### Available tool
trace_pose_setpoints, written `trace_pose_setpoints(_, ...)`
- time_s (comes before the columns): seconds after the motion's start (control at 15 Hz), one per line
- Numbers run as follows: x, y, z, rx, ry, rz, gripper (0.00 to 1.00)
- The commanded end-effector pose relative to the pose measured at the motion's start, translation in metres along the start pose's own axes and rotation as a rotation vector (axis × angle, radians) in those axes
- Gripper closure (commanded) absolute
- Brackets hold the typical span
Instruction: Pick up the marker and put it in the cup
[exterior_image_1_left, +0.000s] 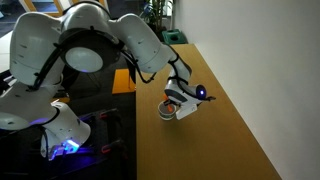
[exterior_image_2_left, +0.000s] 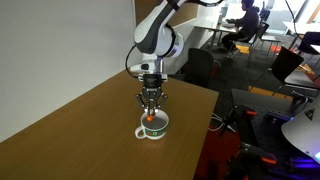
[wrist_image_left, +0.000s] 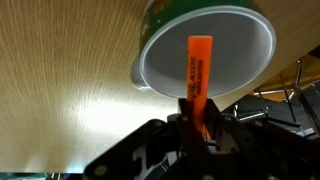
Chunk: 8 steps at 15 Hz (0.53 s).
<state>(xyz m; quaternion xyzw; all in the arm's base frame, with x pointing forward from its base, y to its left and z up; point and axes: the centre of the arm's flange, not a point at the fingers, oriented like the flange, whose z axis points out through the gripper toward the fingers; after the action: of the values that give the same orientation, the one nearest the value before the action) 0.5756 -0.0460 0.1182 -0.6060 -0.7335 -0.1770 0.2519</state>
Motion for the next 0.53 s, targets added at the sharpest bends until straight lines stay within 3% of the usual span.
trace_pose_setpoints(0.0,-0.004,0.0129,0.0011,0.02,-0.002,0.005,0.95)
trace_pose_setpoints(0.27,-0.0042,0.013,0.0065,0.04,-0.016,0.014,0.95)
trace_pose_setpoints(0.33,-0.004,0.012,0.0066,0.037,-0.02,0.016,0.61)
trace_pose_setpoints(0.47,-0.0035,0.0102,0.0051,0.031,-0.024,0.022,0.48)
